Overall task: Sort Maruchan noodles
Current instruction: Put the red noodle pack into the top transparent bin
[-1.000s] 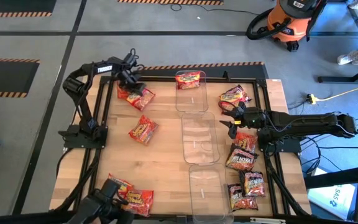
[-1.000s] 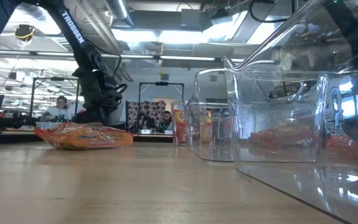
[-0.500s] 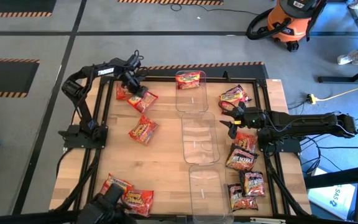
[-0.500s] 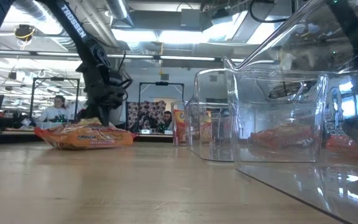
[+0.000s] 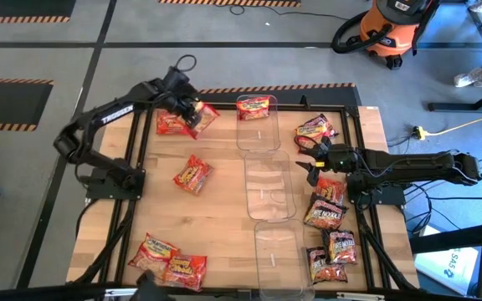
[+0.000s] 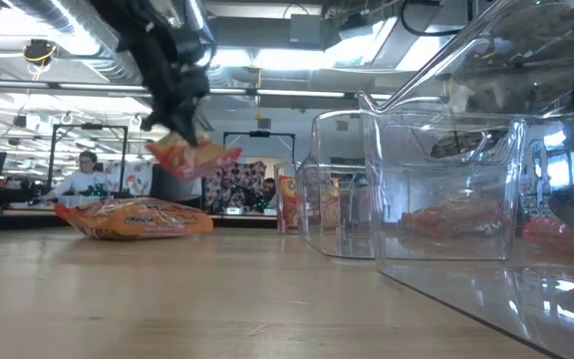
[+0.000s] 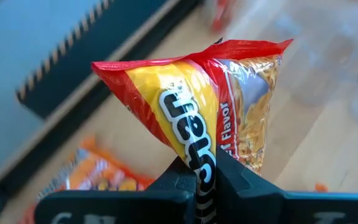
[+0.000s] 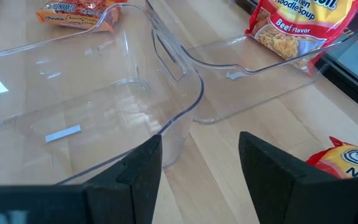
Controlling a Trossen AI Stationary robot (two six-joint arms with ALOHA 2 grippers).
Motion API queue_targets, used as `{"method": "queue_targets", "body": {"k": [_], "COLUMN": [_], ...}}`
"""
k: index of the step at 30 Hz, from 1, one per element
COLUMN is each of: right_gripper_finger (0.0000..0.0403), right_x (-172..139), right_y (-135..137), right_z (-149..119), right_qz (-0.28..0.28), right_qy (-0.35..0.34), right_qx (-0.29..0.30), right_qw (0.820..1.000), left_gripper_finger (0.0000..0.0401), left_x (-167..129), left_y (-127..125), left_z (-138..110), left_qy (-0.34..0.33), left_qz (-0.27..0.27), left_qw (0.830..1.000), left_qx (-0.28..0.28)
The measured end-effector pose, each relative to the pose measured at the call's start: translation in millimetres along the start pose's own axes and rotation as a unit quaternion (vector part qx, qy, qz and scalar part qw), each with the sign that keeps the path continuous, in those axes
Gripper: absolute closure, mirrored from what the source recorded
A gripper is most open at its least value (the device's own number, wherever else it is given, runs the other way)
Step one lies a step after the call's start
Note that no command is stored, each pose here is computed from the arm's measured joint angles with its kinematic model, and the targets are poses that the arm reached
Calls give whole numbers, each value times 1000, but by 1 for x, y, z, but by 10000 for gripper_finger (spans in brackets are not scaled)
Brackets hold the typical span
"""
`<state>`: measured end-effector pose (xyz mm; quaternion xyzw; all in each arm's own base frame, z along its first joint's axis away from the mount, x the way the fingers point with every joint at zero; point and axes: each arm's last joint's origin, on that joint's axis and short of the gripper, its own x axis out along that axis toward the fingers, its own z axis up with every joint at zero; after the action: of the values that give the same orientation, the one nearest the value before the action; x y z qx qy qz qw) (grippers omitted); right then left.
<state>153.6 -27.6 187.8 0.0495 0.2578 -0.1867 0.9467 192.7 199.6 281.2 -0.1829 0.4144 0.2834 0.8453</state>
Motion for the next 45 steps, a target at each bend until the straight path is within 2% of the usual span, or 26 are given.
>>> {"method": "queue_targets", "body": {"k": [3, 8, 14, 18, 26, 35, 40, 45], "right_gripper_finger": [210, 210, 210, 210, 210, 210, 210, 210], "right_x": [0, 0, 0, 0, 0, 7, 10, 13], "right_y": [0, -3, -4, -4, -4, -3, -2, -2], "right_z": [0, 0, 0, 0, 0, -4, -6, -8], "right_qz": [-7, -59, -69, -69, -69, -73, -70, -72], "right_qy": [-1, -9, -10, -10, -8, 16, 28, 38], "right_qx": [0, 28, 26, 26, 25, 18, 17, 15], "right_qw": [1000, 998, 997, 997, 997, 997, 997, 997], "left_gripper_finger": [389, 389, 388, 388, 388, 387, 387, 387], "left_x": [-10, -12, -18, -29, -31, 13, 49, 86], "left_y": [-17, -43, -70, -82, -100, -128, -145, -157], "left_z": [8, 22, 36, 50, 94, 145, 155, 150], "left_qy": [-53, -130, -221, -242, -216, -167, -129, -95], "left_qz": [-14, -41, -18, 3, 69, 135, 172, 172], "left_qw": [998, 988, 967, 960, 955, 936, 916, 908], "left_qx": [34, 76, 127, 141, 191, 278, 339, 370]}}
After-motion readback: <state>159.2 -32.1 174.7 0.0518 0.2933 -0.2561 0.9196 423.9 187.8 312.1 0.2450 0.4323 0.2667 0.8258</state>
